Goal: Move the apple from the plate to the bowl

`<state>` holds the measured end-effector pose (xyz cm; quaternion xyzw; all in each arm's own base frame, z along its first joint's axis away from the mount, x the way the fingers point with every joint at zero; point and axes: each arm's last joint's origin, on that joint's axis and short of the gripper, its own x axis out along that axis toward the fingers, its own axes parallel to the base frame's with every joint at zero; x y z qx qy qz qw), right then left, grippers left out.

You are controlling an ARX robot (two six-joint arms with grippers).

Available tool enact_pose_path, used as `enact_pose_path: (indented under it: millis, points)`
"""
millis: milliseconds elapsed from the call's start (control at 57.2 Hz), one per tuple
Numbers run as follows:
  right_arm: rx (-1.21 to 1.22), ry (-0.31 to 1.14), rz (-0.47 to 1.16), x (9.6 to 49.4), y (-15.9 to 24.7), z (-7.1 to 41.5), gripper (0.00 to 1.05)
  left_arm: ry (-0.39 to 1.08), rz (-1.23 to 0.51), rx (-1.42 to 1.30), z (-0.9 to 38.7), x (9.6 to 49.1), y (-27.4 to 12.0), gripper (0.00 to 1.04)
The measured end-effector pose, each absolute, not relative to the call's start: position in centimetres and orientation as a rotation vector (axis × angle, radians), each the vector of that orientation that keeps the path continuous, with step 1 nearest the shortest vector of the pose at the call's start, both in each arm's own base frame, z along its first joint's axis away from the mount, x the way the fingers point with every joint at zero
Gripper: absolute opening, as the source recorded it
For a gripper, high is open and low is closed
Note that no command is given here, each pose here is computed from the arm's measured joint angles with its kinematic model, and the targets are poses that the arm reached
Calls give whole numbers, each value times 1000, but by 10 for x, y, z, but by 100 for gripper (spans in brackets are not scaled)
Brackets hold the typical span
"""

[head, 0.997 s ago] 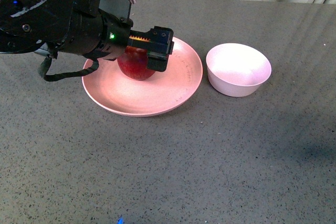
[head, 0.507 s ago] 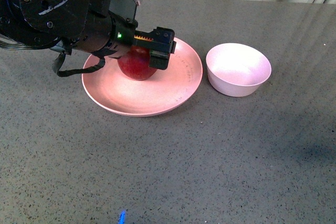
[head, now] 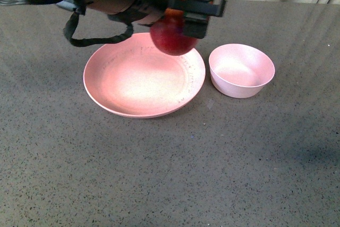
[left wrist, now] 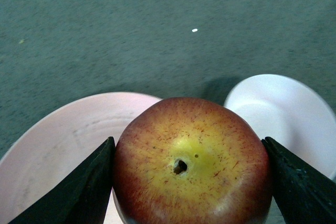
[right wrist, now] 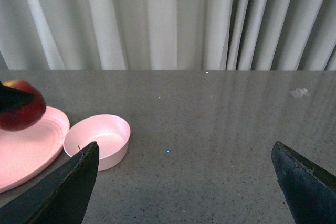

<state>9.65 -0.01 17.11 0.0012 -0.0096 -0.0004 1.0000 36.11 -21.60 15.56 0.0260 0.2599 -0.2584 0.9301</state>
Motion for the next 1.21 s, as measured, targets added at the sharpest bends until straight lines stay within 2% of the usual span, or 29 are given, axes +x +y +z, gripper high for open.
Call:
enact_pose_path:
  millis: [245, 402, 839, 1207]
  points:
    - [2, -19, -1, 97, 0, 171, 96, 499, -653, 51, 169, 341, -268, 72]
    - [2, -19, -1, 97, 0, 171, 96, 503, -689, 54, 163, 340, -293, 72]
    - [2, -19, -1, 97, 0, 171, 96, 554, -705, 54, 133, 356, -325, 72]
    - [3, -19, -1, 97, 0, 171, 96, 571, -669, 67, 119, 370, -325, 72]
